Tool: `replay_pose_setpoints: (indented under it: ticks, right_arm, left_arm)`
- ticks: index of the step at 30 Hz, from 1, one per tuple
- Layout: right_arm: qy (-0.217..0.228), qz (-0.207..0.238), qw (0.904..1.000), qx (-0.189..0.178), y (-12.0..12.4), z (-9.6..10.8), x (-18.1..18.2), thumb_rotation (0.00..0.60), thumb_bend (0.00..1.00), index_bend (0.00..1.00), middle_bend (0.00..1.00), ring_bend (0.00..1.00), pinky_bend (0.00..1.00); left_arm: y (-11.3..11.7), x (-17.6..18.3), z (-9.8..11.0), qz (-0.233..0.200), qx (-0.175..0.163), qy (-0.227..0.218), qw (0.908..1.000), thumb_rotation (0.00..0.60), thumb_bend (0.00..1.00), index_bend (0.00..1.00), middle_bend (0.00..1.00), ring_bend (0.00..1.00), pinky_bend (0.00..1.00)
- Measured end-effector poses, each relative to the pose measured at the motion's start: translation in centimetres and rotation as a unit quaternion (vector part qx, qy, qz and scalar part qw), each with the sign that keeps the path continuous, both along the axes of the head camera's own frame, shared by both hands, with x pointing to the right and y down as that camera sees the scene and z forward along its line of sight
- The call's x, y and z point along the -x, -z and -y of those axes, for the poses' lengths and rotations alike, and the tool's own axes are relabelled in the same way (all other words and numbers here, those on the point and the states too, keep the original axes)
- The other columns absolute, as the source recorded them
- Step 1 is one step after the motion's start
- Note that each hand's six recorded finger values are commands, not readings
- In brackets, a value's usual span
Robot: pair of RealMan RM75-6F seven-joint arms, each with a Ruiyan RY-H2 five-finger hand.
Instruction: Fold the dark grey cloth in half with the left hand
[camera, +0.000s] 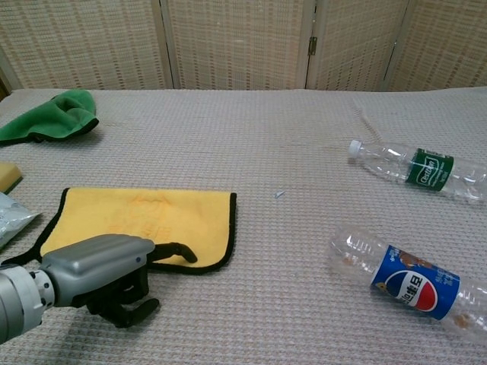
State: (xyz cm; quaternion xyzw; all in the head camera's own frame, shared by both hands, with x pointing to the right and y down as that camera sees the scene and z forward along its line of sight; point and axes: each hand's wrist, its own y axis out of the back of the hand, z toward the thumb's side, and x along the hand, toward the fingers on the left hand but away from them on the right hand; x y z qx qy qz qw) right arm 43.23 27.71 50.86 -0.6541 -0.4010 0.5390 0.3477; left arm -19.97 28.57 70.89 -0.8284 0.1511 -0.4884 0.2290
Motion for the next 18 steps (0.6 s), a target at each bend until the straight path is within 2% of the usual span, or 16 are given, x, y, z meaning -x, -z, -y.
replay_pose_setpoints:
  ticks: [9, 15, 18]
  right_arm:
    - [-0.001, 0.003, 1.0, -0.004, 0.3, 0.0, -0.1, 0.6, 0.35, 0.0, 0.0, 0.0, 0.0]
    - [-0.008, 0.008, 0.9998, -0.014, 0.9, 0.0, -0.4, 0.6, 0.35, 0.0, 0.0, 0.0, 0.0]
    - [-0.006, 0.009, 0.9998, -0.019, 1.1, -0.1, -0.4, 0.6, 0.35, 0.0, 0.0, 0.0, 0.0]
  left_arm:
    - [0.4, -0.3, -0.4, -0.008, 0.006, 0.009, 0.9999, 0.6, 0.57, 0.22, 1.0, 1.0, 1.0]
    - [0.5, -0.5, -0.5, -0.015, 0.01, 0.018, 0.9997, 0.6, 0.57, 0.13, 1.0, 1.0, 1.0]
    - [1.0, -0.6, 0.1, -0.027, -0.004, 0.03, 0.9992, 0.6, 0.57, 0.11, 1.0, 1.0, 1.0]
